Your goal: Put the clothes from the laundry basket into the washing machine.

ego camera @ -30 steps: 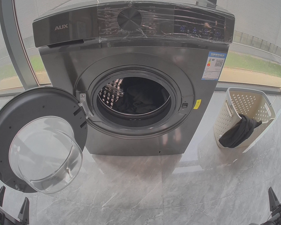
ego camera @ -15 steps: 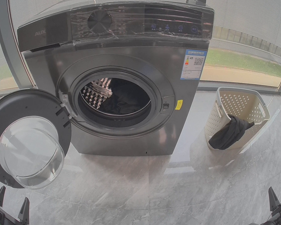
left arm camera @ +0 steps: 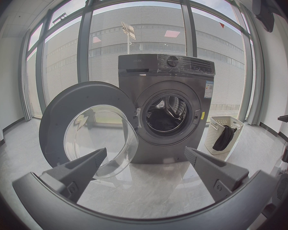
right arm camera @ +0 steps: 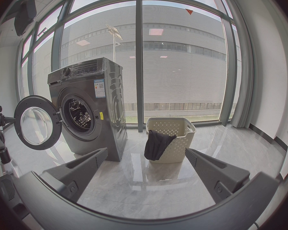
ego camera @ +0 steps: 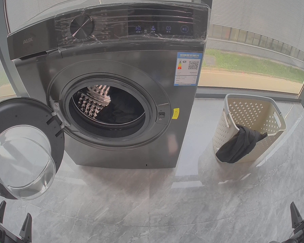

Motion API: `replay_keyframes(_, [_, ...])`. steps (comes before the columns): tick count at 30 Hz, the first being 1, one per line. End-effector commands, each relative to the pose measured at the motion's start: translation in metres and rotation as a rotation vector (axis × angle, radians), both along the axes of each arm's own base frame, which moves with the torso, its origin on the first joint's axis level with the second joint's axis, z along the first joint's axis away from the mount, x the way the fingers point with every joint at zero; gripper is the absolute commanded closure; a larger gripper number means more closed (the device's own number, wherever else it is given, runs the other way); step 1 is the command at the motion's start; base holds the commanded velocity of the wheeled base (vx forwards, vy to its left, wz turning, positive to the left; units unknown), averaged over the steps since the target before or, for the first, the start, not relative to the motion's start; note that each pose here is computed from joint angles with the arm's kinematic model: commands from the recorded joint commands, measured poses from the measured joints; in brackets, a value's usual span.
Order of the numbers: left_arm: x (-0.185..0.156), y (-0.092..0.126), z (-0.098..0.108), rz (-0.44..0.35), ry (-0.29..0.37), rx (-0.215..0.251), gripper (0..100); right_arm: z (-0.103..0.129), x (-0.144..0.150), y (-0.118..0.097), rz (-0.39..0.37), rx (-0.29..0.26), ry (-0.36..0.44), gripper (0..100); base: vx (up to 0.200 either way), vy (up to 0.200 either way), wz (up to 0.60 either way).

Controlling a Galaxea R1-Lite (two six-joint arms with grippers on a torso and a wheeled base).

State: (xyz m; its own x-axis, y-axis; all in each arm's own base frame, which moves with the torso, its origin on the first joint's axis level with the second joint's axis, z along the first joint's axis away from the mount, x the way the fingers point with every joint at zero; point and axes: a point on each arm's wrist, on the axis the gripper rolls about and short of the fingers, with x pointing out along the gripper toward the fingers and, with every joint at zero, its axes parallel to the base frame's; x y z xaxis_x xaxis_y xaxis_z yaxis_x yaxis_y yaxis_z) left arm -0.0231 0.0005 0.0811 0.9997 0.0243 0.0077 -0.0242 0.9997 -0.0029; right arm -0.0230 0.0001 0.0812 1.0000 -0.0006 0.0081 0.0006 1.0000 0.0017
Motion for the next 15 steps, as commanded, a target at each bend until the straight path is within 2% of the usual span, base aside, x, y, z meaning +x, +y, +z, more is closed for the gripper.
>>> replay_keyframes(1, [0.0005,0.0,-0.0051,0.0,0.006,0.0,0,-0.0052,0.0002,0.0,0.001,0.0,0.003,0,0.0,-0.2,0.0])
replay_keyframes(12, [0.0004,0.0,-0.0046,0.002,0.005,-0.002,0,-0.0052,0.0002,0.0,0.001,0.0,0.003,0,0.0,-0.2,0.0])
replay_keyframes(15, [0.0005,0.0,-0.0046,0.002,0.006,-0.003,0,-0.0052,0.0002,0.0,0.001,0.0,0.003,0,0.0,0.0,0.0])
